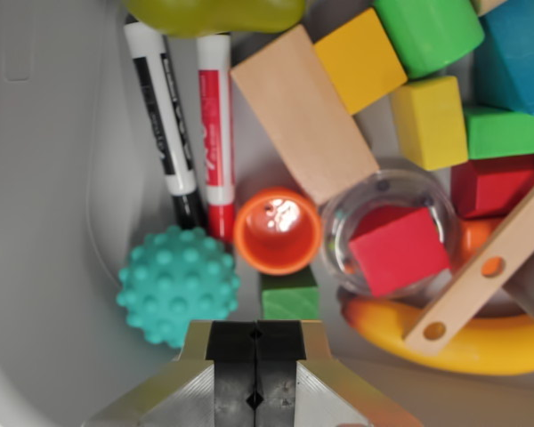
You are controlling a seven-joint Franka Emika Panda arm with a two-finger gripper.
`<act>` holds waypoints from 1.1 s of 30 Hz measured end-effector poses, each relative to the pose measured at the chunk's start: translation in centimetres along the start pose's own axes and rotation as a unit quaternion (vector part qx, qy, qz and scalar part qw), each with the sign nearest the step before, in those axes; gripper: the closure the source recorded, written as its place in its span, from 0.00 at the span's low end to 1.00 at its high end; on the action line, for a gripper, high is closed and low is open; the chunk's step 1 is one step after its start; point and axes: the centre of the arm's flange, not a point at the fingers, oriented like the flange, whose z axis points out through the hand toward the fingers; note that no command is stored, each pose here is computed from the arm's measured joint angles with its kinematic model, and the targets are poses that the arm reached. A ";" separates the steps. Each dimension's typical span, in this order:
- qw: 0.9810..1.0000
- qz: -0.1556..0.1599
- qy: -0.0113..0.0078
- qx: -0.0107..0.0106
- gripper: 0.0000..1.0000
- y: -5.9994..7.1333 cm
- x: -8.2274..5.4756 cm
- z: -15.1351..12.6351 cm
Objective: Pick an object from the bin
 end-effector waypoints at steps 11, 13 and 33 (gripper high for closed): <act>1.000 0.000 0.000 -0.001 1.00 0.0 0.0 -4.1; 1.000 0.000 0.000 -0.001 1.00 0.0 0.0 -4.6; 1.000 0.001 0.001 -0.001 1.00 0.0 0.0 -7.8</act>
